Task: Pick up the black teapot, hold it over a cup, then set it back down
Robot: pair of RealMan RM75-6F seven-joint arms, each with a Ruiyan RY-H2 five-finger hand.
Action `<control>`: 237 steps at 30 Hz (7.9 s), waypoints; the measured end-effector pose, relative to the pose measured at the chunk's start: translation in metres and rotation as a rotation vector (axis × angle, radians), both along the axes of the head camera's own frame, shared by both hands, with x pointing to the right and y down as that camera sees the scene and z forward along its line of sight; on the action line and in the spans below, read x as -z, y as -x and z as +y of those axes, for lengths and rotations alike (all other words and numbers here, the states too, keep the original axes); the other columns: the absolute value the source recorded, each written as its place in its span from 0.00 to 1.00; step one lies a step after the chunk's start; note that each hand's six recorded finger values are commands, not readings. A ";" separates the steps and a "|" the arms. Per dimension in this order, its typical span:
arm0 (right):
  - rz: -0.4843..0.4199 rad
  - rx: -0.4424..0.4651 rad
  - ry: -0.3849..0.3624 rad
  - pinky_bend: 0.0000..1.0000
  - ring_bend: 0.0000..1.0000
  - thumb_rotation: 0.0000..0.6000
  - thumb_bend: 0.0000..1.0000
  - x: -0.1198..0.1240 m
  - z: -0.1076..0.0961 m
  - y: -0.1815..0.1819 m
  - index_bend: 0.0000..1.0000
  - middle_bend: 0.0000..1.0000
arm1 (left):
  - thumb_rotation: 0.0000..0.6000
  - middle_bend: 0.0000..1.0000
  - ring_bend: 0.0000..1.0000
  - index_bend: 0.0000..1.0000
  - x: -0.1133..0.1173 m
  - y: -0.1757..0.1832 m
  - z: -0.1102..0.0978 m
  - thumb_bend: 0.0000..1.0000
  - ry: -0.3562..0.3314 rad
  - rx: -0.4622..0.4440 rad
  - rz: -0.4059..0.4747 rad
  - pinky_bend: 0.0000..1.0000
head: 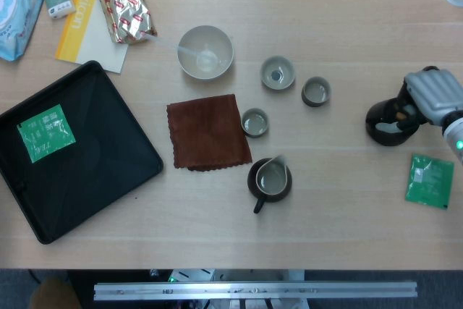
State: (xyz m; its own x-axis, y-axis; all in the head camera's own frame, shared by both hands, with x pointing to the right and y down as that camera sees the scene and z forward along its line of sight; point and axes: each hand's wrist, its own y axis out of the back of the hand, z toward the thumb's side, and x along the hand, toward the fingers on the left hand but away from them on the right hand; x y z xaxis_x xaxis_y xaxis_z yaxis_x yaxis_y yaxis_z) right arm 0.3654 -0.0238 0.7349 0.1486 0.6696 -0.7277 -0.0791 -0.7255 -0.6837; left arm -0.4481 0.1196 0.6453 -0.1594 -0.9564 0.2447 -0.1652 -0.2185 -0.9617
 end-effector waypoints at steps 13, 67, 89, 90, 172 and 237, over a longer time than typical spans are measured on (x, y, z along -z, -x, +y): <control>-0.041 -0.024 -0.008 0.22 0.89 0.25 0.02 0.007 -0.003 0.002 1.00 0.91 | 1.00 0.20 0.14 0.14 0.001 0.000 0.001 0.39 0.002 0.001 0.000 0.15; 0.080 0.304 -0.311 0.22 0.86 0.51 0.54 0.050 -0.073 0.089 1.00 0.87 | 1.00 0.20 0.14 0.14 0.017 -0.007 0.000 0.39 -0.048 -0.016 0.005 0.15; 0.261 0.533 -0.395 0.22 0.85 0.52 0.54 0.035 -0.076 0.129 1.00 0.86 | 1.00 0.20 0.14 0.14 0.023 -0.005 0.008 0.39 -0.072 0.002 0.014 0.15; 0.267 0.544 -0.396 0.22 0.84 0.52 0.54 0.034 -0.075 0.131 1.00 0.86 | 1.00 0.20 0.14 0.14 0.023 -0.005 0.009 0.39 -0.073 0.003 0.015 0.15; 0.381 0.670 -0.425 0.23 0.84 0.53 0.52 0.011 -0.054 0.148 1.00 0.85 | 1.00 0.20 0.14 0.14 0.016 0.007 0.020 0.39 -0.075 0.042 0.031 0.15; 0.126 0.294 -0.153 0.21 0.63 0.53 0.51 0.000 -0.005 0.033 0.82 0.64 | 1.00 0.20 0.14 0.14 0.011 -0.047 0.000 0.39 -0.039 -0.176 0.055 0.14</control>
